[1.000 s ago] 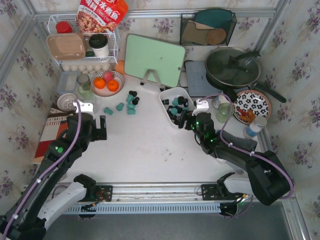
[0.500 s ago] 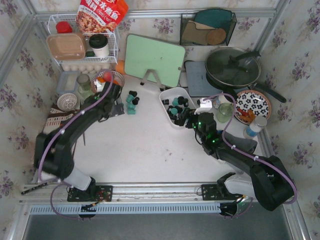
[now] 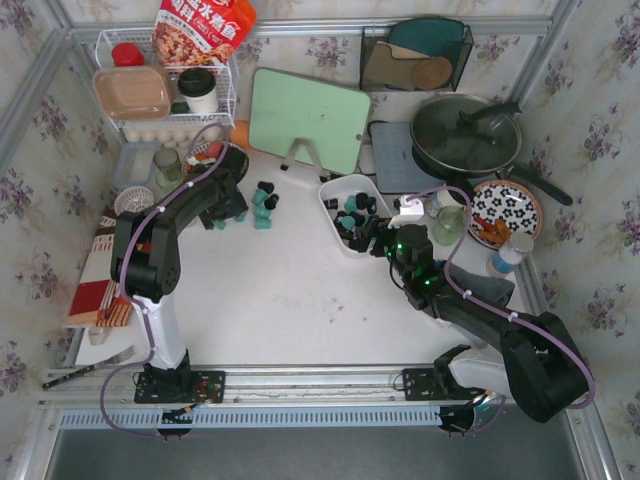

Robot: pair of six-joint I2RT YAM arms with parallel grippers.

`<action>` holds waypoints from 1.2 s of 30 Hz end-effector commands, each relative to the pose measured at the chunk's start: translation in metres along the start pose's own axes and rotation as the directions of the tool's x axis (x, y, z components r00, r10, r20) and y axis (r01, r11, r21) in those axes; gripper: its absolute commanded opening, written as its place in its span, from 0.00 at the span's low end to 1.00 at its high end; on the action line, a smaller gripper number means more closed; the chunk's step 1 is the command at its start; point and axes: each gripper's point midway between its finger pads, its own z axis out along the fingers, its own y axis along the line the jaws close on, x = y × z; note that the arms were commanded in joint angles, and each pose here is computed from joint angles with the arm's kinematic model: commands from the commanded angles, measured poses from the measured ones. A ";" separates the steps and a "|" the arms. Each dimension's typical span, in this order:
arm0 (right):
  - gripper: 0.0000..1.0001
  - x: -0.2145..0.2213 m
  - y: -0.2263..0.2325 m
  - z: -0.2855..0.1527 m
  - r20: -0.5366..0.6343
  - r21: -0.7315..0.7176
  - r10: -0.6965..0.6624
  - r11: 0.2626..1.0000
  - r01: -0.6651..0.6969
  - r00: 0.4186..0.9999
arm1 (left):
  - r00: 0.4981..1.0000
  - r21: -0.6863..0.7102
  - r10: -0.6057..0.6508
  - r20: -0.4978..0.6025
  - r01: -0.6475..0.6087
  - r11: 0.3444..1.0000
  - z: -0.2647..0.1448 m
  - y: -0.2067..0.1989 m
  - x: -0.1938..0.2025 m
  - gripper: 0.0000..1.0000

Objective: Mix the coffee capsules in the storage basket

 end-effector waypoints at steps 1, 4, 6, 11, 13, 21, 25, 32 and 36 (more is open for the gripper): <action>0.75 -0.004 0.007 0.002 0.006 -0.027 0.011 1.000 -0.011 1.000 | 0.992 -0.037 -0.123 -0.029 0.122 0.992 0.016 0.006 -0.001 0.68; 0.75 -0.003 0.007 0.002 0.004 -0.029 0.012 1.000 -0.012 1.000 | 0.987 -0.064 -0.154 -0.051 0.151 0.987 0.028 0.012 0.002 0.64; 0.75 -0.003 0.008 0.002 0.002 -0.031 0.013 0.999 -0.013 1.000 | 0.985 -0.083 -0.164 -0.055 0.159 0.984 0.034 0.016 0.003 0.58; 0.75 -0.001 0.008 0.004 -0.003 -0.031 0.012 0.999 -0.012 1.000 | 0.985 -0.128 -0.157 -0.065 0.148 0.981 0.044 0.024 0.009 0.45; 0.75 0.000 0.008 0.004 -0.007 -0.031 0.012 0.999 -0.012 1.000 | 0.986 -0.136 -0.153 -0.070 0.142 0.980 0.047 0.025 0.011 0.42; 0.75 0.001 0.008 0.005 -0.012 -0.035 0.012 0.999 -0.012 1.000 | 0.994 -0.177 -0.102 -0.036 0.094 0.980 0.050 0.036 0.008 0.37; 0.75 0.001 0.008 0.005 -0.011 -0.035 0.011 0.999 -0.012 1.000 | 0.998 -0.157 -0.056 -0.018 0.052 0.986 0.045 0.036 0.002 0.28; 0.75 0.000 0.009 0.005 -0.010 -0.037 0.011 0.999 -0.011 1.000 | 1.000 -0.047 -0.008 0.026 0.009 0.999 0.018 0.029 -0.001 0.19; 0.75 0.000 0.009 0.005 -0.012 -0.037 0.012 0.999 -0.012 1.000 | 0.996 0.008 0.040 0.075 -0.041 0.999 -0.005 0.019 0.001 0.20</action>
